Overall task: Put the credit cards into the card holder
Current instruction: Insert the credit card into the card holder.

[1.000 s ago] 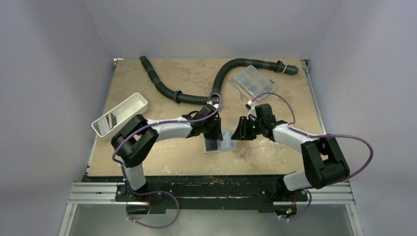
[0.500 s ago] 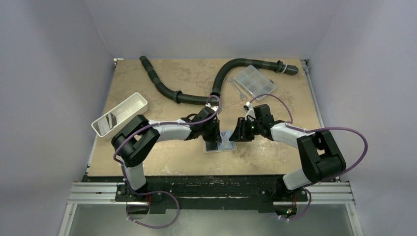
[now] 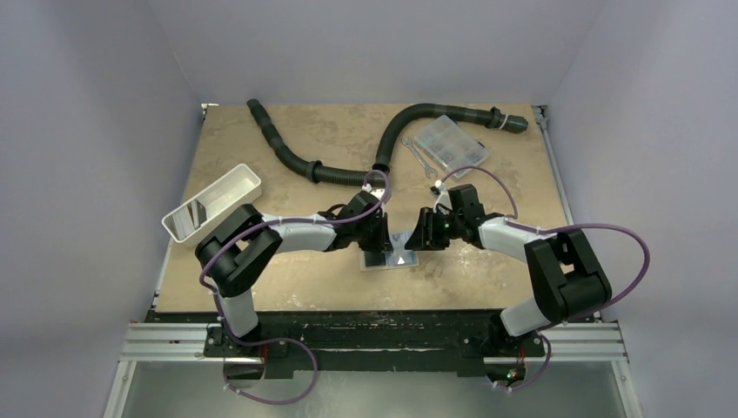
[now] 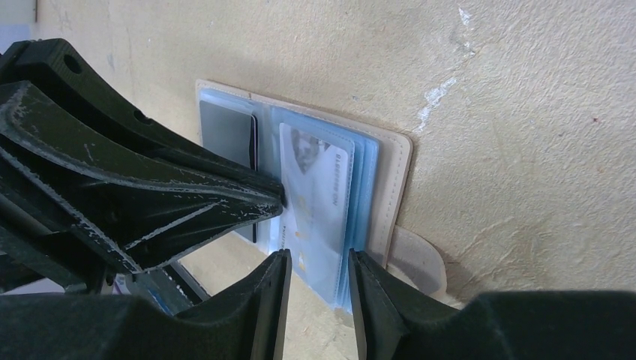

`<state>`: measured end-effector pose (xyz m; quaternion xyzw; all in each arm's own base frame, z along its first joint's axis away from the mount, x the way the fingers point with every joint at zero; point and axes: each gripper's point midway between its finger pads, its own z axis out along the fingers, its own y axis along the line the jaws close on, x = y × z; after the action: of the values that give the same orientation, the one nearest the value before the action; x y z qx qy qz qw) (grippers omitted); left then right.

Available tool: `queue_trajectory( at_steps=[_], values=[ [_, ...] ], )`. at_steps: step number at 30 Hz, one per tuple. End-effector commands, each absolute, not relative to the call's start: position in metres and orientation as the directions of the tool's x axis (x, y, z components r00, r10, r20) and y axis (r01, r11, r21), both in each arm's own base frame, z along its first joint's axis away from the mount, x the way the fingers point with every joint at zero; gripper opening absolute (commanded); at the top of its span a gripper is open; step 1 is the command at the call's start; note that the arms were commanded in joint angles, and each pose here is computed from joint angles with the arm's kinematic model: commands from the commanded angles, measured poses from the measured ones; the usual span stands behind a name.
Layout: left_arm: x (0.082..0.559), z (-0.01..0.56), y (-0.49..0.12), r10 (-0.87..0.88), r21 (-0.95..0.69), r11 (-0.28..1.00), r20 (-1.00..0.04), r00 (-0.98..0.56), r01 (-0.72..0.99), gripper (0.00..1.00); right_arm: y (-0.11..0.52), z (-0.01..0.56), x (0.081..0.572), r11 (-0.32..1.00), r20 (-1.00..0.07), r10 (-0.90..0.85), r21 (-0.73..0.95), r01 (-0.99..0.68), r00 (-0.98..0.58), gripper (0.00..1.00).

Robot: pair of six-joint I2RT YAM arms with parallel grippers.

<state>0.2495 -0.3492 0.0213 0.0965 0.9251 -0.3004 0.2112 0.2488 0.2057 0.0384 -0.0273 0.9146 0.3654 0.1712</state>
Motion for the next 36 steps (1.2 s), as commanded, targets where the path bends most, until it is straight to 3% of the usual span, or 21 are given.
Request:
queue_trajectory(
  at_steps=[1, 11, 26, 36],
  values=[
    [0.237, -0.003, -0.327, 0.069, -0.457, 0.850, -0.401, -0.914, 0.264, 0.00, 0.212, 0.044, 0.255, 0.712, -0.357, 0.069, 0.672, -0.205, -0.931, 0.42],
    [0.238, 0.000, -0.329, 0.053, -0.477, 0.837, -0.417, -0.907, 0.268, 0.00, 0.223, 0.041, 0.250, 0.695, -0.337, 0.040, 0.686, -0.217, -0.941, 0.43],
    [0.244, 0.024, -0.337, 0.049, -0.497, 0.815, -0.454, -0.890, 0.299, 0.01, 0.240, 0.071, 0.246, 0.705, -0.411, -0.010, 0.643, -0.298, -0.911, 0.43],
    [0.245, 0.055, -0.328, 0.031, -0.499, 0.811, -0.484, -0.875, 0.305, 0.12, 0.257, 0.078, 0.245, 0.692, -0.426, -0.045, 0.639, -0.336, -0.904, 0.46]
  ],
)
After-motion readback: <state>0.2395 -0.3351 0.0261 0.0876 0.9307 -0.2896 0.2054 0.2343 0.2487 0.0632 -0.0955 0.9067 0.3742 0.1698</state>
